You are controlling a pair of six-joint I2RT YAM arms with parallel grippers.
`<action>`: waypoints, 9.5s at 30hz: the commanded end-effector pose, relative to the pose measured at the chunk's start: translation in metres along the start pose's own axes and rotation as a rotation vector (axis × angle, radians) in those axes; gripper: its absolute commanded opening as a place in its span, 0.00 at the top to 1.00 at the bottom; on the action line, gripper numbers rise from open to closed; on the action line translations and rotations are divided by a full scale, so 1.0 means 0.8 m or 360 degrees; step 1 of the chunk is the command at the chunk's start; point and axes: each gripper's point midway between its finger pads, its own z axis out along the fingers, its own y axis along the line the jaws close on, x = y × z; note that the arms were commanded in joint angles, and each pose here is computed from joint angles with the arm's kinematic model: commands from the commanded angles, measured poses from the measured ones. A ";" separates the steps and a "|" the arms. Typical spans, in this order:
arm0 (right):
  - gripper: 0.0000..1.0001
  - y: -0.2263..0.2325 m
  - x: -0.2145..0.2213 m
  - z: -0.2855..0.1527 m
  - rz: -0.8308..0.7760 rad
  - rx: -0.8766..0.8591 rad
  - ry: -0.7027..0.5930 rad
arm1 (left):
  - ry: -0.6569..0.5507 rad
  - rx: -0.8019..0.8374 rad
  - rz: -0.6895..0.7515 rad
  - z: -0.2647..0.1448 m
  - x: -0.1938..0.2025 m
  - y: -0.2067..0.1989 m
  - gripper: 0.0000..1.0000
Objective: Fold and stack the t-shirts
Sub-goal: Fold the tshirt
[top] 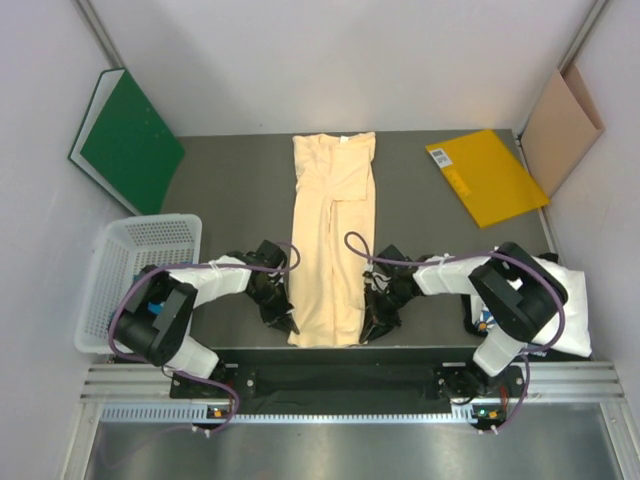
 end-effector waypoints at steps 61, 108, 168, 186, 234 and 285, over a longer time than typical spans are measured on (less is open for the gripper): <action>0.71 0.043 -0.308 -0.187 -0.0161 0.0163 -0.0725 | -0.0388 0.0278 0.0328 -0.153 -0.301 -0.109 0.03; 1.00 0.110 -0.200 -0.206 -0.0274 0.0027 -0.0457 | -0.0633 0.0021 0.0525 -0.191 -0.233 -0.128 1.00; 0.00 0.026 -0.525 -0.214 -0.0230 -0.0022 -0.1286 | -0.0998 0.0566 0.0301 -0.201 -0.443 -0.175 0.01; 0.88 -0.002 -0.463 -0.140 -0.0217 0.0205 -0.0850 | -0.1002 0.0512 0.0322 -0.210 -0.444 -0.171 0.01; 0.00 -0.159 -0.079 -0.328 0.0466 0.2175 -0.0685 | -0.0732 0.0546 0.0439 -0.150 -0.414 -0.164 0.01; 1.00 -0.103 -0.186 -0.209 -0.0032 0.2244 -0.0422 | -0.0719 0.0630 0.0461 -0.159 -0.412 -0.174 0.01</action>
